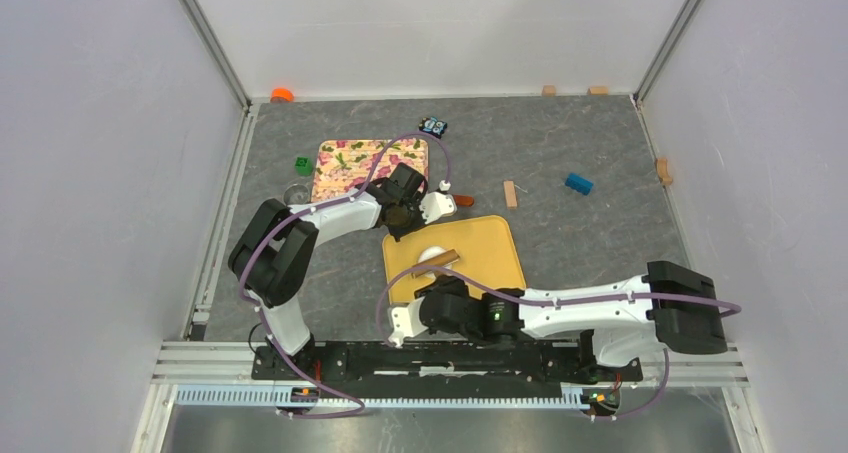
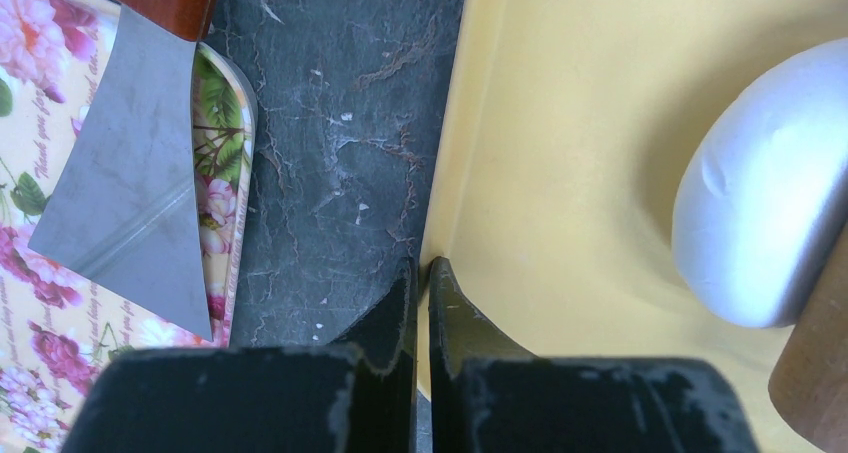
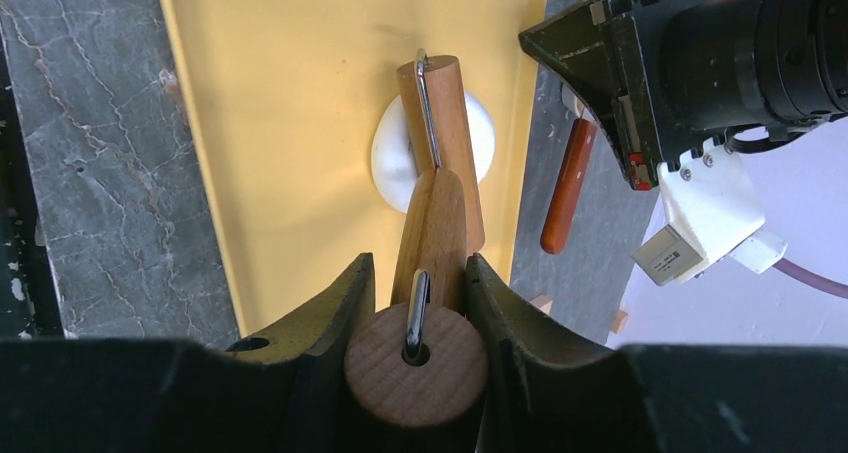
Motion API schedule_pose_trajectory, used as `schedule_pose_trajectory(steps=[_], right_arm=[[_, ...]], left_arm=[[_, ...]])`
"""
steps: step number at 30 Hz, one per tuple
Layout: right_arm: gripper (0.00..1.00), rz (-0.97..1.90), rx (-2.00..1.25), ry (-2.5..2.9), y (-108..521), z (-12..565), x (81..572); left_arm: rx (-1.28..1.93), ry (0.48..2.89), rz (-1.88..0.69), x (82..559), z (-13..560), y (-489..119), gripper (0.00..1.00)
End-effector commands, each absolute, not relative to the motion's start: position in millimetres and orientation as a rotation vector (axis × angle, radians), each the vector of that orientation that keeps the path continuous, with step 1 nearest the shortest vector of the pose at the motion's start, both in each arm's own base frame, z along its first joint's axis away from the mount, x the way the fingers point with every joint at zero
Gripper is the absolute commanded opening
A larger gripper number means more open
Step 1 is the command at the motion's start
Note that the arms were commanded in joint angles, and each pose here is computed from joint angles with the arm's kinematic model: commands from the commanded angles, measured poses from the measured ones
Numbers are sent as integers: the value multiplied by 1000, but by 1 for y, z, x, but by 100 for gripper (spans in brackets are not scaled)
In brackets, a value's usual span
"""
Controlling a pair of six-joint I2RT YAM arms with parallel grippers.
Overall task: Roll out the dumpling wrappers from the dough
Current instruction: Flatten out the dough on the work surface.
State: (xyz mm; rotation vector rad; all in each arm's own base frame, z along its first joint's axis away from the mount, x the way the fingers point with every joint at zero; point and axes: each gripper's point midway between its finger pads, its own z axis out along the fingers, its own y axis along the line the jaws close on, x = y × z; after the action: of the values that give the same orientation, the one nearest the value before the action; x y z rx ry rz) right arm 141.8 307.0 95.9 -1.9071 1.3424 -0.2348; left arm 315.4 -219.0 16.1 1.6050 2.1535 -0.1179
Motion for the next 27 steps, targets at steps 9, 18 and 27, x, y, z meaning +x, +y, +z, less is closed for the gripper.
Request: schedule_pose_trajectory(steps=[9,18,27], right_arm=[[0,-157,-2329,1584,249,2,123],[0,-155,-2319,1666,219,21,87],[0,-187,-2331,1581,238,12,127]], left_arm=[[1739,2281,-96,285,-39,-193,2],[1742,2280,-97,285,-39,-193,2],[1741,2280,-96,285,-39,-193,2]])
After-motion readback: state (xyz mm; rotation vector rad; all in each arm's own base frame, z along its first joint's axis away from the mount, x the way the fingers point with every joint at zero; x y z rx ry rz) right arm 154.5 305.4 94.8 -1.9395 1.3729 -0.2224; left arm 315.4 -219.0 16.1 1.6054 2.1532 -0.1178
